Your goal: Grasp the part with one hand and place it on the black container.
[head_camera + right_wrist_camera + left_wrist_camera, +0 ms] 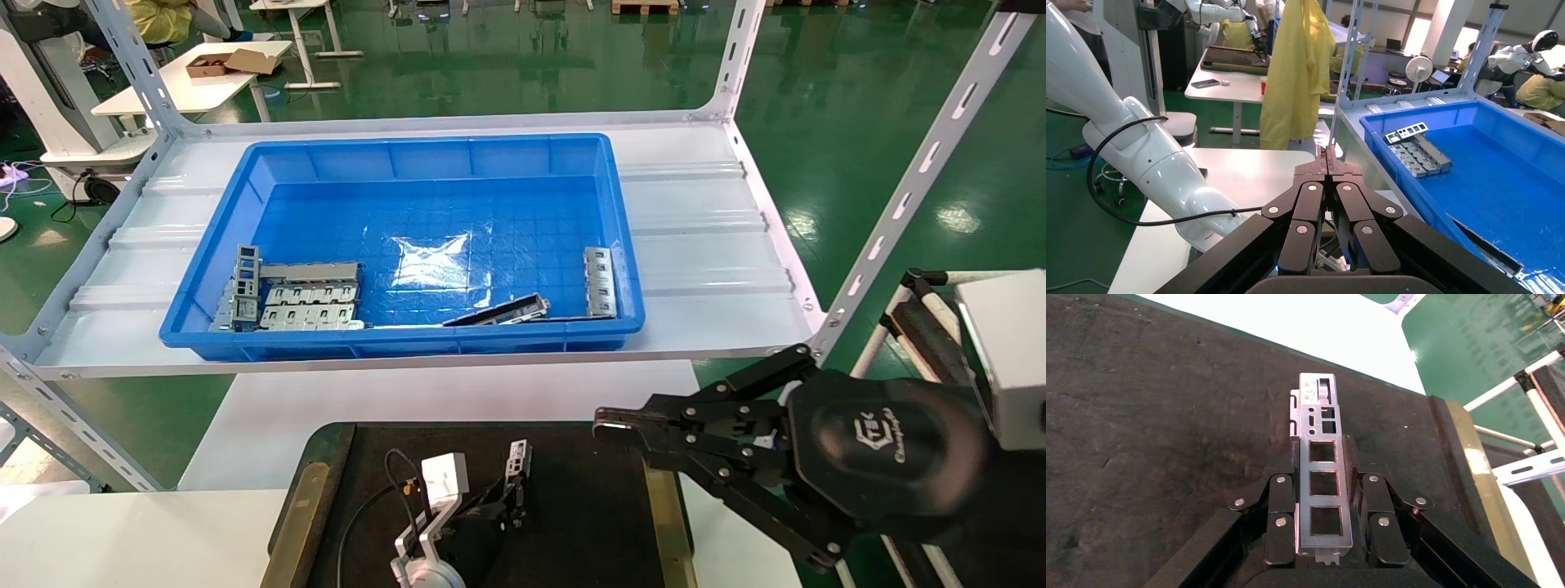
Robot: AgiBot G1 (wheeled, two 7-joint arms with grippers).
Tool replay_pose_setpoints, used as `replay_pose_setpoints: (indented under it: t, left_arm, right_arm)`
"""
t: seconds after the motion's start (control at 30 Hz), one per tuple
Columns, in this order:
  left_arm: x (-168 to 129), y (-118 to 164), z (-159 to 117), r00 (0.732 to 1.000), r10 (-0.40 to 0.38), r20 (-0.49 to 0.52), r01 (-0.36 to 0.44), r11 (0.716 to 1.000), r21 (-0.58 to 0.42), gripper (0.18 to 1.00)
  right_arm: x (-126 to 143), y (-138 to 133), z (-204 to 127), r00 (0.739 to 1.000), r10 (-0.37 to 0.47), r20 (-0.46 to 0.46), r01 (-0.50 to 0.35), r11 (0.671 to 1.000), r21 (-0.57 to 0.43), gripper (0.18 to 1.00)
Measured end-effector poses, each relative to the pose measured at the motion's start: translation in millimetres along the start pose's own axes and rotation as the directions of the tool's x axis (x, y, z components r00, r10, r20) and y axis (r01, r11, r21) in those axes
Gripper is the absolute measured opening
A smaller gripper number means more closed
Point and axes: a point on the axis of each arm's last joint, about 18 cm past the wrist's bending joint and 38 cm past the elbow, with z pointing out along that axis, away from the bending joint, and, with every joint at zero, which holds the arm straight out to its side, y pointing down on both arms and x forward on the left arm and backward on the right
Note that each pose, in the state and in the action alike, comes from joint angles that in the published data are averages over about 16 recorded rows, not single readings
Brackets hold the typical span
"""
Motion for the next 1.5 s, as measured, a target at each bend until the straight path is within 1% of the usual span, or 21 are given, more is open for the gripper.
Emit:
replay_pose_setpoints:
  t: [0.57,0.8,0.87,0.97,1.07,1.17,1.23,1.37,1.5]
  left_arm:
    - [-6.9,8.5,3.1,1.000,-0.009,0.010,0.009,1.000,-0.024,0.330]
    - [-5.8,4.1,4.0,1.000,-0.009,0.002,0.009,1.000,-0.018,0.367]
    - [-4.8,1.4,3.8,1.000,-0.007,-0.005,0.007,1.000,-0.013,0.389]
    - [-2.6,-3.9,2.7,1.000,-0.002,-0.022,0.002,1.000,-0.006,0.422]
    - [0.6,-10.7,-0.3,0.999,0.008,-0.051,-0.008,1.000,0.001,0.475]
    - [4.2,-18.0,-6.0,0.996,0.026,-0.090,-0.025,1.000,0.006,0.520]
    - [6.6,-22.6,-11.2,0.992,0.041,-0.120,-0.040,0.999,0.009,0.565]
    - [11.3,-30.6,-24.6,0.979,0.077,-0.187,-0.076,0.997,0.009,0.649]
    - [15.4,-36.5,-40.8,0.959,0.116,-0.258,-0.120,0.993,0.001,0.736]
  right_arm:
    - [0.0,0.0,0.0,1.000,0.000,0.000,0.000,1.000,0.000,0.202]
    - [0.0,0.0,0.0,1.000,0.000,0.000,0.000,1.000,0.000,0.241]
    - [0.0,0.0,0.0,1.000,0.000,0.000,0.000,1.000,0.000,0.256]
    - [0.0,0.0,0.0,1.000,0.000,0.000,0.000,1.000,0.000,0.296]
    - [0.0,0.0,0.0,1.000,0.000,0.000,0.000,1.000,0.000,0.331]
    - [0.0,0.0,0.0,1.000,0.000,0.000,0.000,1.000,0.000,0.393]
    - [0.0,0.0,0.0,1.000,0.000,0.000,0.000,1.000,0.000,0.429]
    - [0.0,0.0,0.0,1.000,0.000,0.000,0.000,1.000,0.000,0.523]
    - [0.0,0.0,0.0,1.000,0.000,0.000,0.000,1.000,0.000,0.615]
